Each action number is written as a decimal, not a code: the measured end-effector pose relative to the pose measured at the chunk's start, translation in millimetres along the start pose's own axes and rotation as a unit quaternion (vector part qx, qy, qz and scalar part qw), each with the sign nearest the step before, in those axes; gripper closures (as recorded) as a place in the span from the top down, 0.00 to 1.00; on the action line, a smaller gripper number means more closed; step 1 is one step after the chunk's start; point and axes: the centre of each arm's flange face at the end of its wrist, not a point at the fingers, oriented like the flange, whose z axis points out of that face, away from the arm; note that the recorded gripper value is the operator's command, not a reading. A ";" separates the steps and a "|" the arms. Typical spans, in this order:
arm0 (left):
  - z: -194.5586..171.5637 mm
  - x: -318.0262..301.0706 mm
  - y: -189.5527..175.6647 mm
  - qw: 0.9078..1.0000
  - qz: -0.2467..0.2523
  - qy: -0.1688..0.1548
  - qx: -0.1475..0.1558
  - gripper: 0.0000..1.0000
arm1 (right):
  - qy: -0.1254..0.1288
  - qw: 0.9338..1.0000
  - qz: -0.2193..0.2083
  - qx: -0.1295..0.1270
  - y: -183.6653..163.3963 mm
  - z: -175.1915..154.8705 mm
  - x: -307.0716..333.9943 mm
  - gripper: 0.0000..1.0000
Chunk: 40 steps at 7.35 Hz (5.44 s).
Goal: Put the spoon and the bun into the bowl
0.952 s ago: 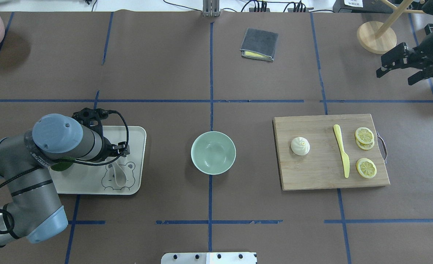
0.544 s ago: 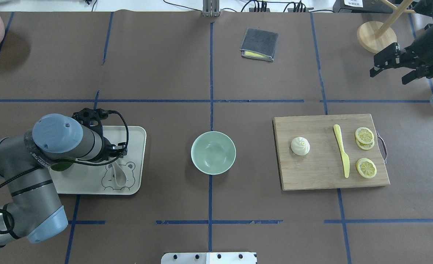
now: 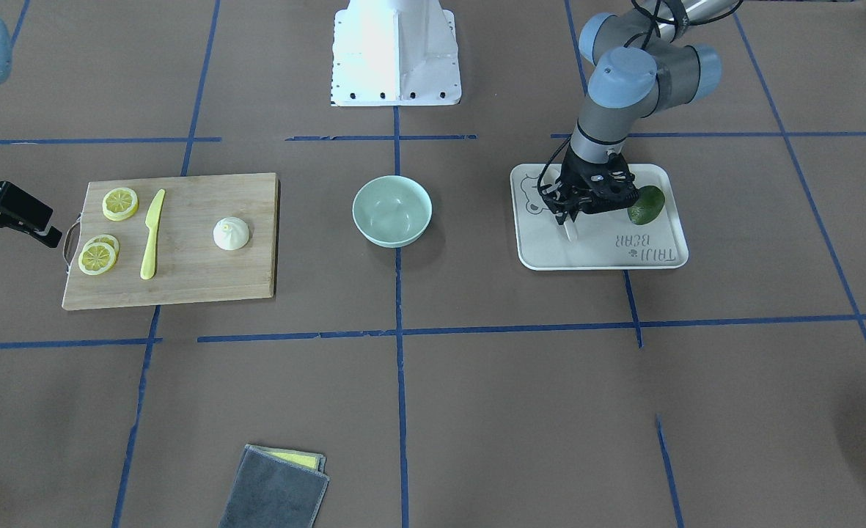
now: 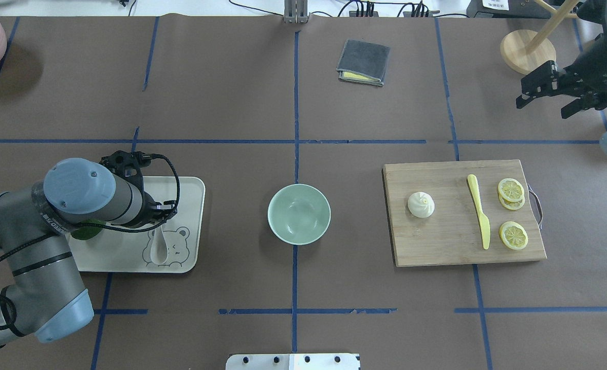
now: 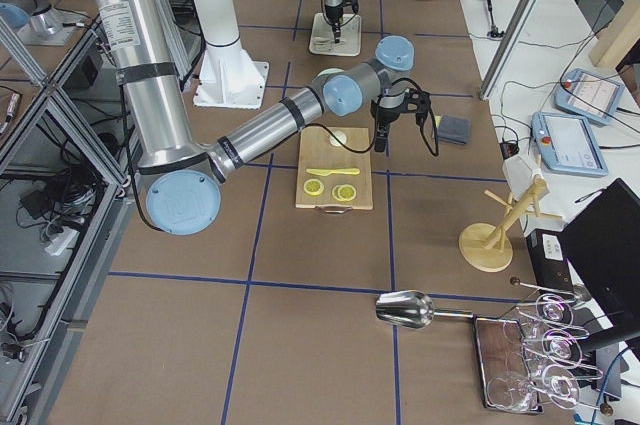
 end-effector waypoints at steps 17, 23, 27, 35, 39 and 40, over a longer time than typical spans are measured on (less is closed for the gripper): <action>-92.4 224.0 -45.3 0.975 -0.138 0.174 0.016 0.00 | 0.077 0.996 -0.044 0.011 136.3 209.0 -158.1 0.94; -91.2 228.5 -40.6 0.975 -0.139 0.175 0.012 0.00 | 0.080 0.996 -0.040 0.006 137.6 211.7 -156.4 0.87; -89.3 227.8 -39.6 0.975 -0.139 0.174 0.011 0.00 | 0.085 0.995 -0.045 -0.002 147.5 220.0 -156.5 0.50; -60.0 240.8 -31.1 0.970 -0.151 0.191 0.001 0.00 | 0.071 0.996 -0.045 0.003 148.6 185.1 -166.6 0.09; -59.3 239.8 -23.4 0.971 -0.144 0.193 -0.001 0.99 | 0.067 0.997 -0.042 0.010 143.2 176.8 -169.6 0.09; -57.8 237.4 -23.1 0.971 -0.143 0.191 -0.001 1.00 | 0.066 0.997 -0.042 0.010 143.1 176.2 -170.9 0.09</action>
